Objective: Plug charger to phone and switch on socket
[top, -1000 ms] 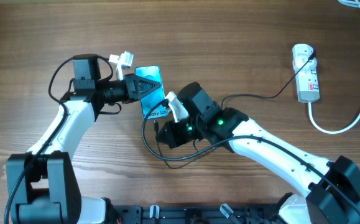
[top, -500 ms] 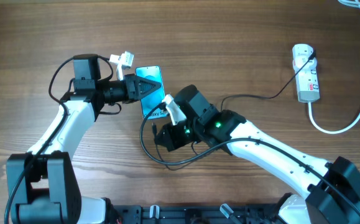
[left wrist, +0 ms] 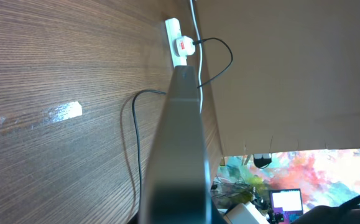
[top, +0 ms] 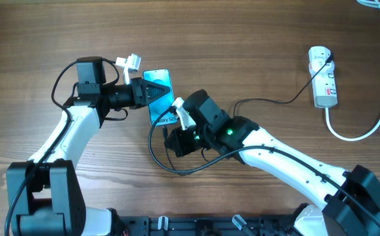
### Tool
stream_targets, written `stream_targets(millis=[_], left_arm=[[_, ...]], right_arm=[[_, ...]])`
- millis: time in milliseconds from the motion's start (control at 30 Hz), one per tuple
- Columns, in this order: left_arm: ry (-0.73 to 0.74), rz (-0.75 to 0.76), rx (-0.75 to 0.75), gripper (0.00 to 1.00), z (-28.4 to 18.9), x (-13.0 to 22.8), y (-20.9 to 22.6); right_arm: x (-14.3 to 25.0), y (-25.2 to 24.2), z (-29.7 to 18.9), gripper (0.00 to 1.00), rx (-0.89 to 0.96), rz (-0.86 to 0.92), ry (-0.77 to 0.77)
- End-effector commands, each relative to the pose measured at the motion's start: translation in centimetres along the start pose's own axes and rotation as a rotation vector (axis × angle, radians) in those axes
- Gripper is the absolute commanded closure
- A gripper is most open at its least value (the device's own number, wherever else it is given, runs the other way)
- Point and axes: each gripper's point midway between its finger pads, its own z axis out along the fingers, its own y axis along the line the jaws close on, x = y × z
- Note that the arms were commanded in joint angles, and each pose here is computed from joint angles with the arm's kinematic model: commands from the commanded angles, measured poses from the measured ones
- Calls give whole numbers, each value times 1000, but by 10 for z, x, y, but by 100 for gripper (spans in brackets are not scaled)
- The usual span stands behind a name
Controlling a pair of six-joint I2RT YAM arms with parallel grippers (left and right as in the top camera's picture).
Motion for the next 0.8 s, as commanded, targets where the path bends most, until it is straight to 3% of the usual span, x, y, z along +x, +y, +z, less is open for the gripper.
stream_targets(millis=[0, 767], left_arm=[[22, 5, 43, 96, 1, 4, -8], [16, 34, 29, 96, 1, 3, -5]], right_arm=[[-9, 7, 0, 96, -21, -8, -16], [-13, -5, -4, 96, 9, 20, -29]])
